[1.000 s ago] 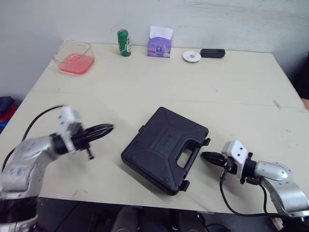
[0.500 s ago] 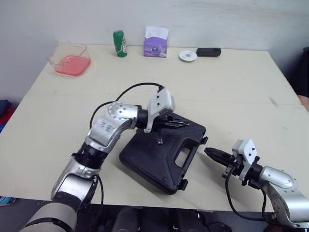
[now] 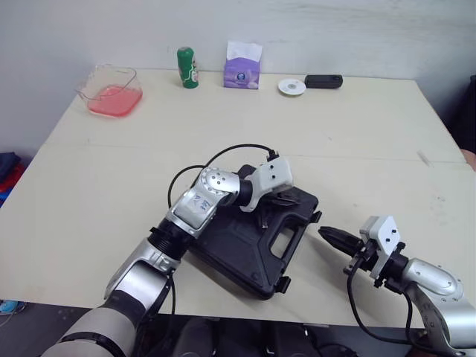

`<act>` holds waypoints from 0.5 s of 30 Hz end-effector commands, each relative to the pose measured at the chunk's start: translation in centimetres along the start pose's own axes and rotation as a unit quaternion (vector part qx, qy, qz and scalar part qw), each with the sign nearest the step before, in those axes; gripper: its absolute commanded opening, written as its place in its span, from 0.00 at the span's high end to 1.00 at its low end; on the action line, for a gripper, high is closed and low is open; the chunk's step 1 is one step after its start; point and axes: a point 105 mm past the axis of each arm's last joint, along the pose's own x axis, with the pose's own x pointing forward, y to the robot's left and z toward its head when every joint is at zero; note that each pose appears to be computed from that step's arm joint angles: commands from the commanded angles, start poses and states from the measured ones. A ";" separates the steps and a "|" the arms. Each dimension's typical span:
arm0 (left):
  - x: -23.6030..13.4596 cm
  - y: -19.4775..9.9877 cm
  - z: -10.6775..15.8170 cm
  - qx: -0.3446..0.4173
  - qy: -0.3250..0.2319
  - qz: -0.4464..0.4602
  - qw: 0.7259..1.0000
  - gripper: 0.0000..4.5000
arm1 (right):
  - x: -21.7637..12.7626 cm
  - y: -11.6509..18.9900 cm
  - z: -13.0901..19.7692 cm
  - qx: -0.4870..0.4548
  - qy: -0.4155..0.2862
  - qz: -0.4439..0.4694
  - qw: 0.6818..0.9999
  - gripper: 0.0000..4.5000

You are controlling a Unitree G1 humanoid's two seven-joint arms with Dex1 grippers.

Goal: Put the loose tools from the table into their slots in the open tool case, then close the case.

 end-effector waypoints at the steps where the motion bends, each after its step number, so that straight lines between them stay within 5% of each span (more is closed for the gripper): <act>1: 1.2 -1.5 -6.6 -0.062 0.108 -0.015 0.992 1.00 | 0.0 -0.5 0.9 -0.026 -0.012 -0.005 1.000 0.98; 15: 0.8 -2.1 -8.0 -0.090 0.118 -0.012 0.989 1.00 | 1.6 -1.1 1.3 -0.030 -0.035 0.010 0.999 0.98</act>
